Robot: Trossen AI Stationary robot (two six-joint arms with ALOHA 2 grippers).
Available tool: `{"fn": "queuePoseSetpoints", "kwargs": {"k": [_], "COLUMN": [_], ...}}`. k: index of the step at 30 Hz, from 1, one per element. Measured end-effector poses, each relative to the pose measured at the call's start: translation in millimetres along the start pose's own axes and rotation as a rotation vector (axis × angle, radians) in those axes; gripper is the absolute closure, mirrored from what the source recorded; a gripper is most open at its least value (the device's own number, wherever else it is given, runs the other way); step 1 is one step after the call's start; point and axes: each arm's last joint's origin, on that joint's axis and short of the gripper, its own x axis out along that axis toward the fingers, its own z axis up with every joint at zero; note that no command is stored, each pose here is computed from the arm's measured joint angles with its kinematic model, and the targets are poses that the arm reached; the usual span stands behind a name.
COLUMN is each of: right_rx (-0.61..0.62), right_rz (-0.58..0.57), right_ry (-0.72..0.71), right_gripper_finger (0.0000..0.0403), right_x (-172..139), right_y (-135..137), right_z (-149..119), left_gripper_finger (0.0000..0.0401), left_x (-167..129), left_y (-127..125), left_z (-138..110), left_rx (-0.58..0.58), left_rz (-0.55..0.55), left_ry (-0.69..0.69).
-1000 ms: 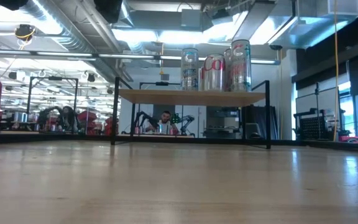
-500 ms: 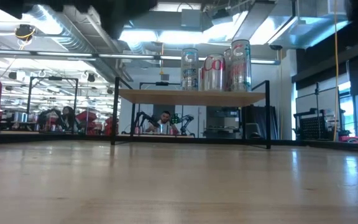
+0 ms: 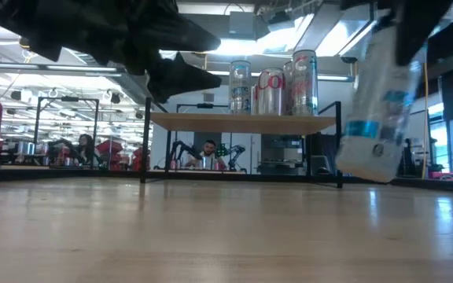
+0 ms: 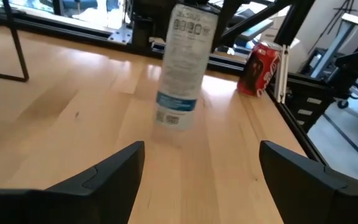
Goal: Place canned beverage on shelf
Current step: Put the white-blue soda can on the shelf aligned with the other white-blue soda can
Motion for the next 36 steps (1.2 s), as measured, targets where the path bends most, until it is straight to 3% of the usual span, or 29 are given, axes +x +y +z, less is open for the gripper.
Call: {"fn": "queuePoseSetpoints", "kwargs": {"k": [7,13,20,28,36], "right_rx": [-0.099,-0.139,-0.149,-0.171,-0.185], "right_rz": [-0.108,-0.09,-0.069,-0.057,-0.066], "right_ry": [0.128,0.168,0.19,0.172,0.146], "right_gripper_finger": [0.0178,0.0178,0.0176,0.002,0.0056], "right_x": [18.5,34.2,40.3,41.6,14.4], "right_y": [-2.8,-7.0,-10.8,-9.6,-8.5], "right_z": [51.3,75.7,79.8,81.8,76.2], "left_gripper_finger": [0.0101,0.0101,0.0101,0.0101,0.0101], "left_x": [0.4,0.4,0.4,0.4,0.4], "left_y": [-1.4,-1.5,-1.6,-1.4,-1.1], "left_z": [-0.8,-0.8,-0.8,-0.8,0.5], "left_rx": [0.002,0.002,0.002,0.002,-0.001], "left_rz": [-0.009,-0.01,-0.01,-0.003,0.003], "left_ry": [0.004,0.005,0.004,0.002,-0.011]}}
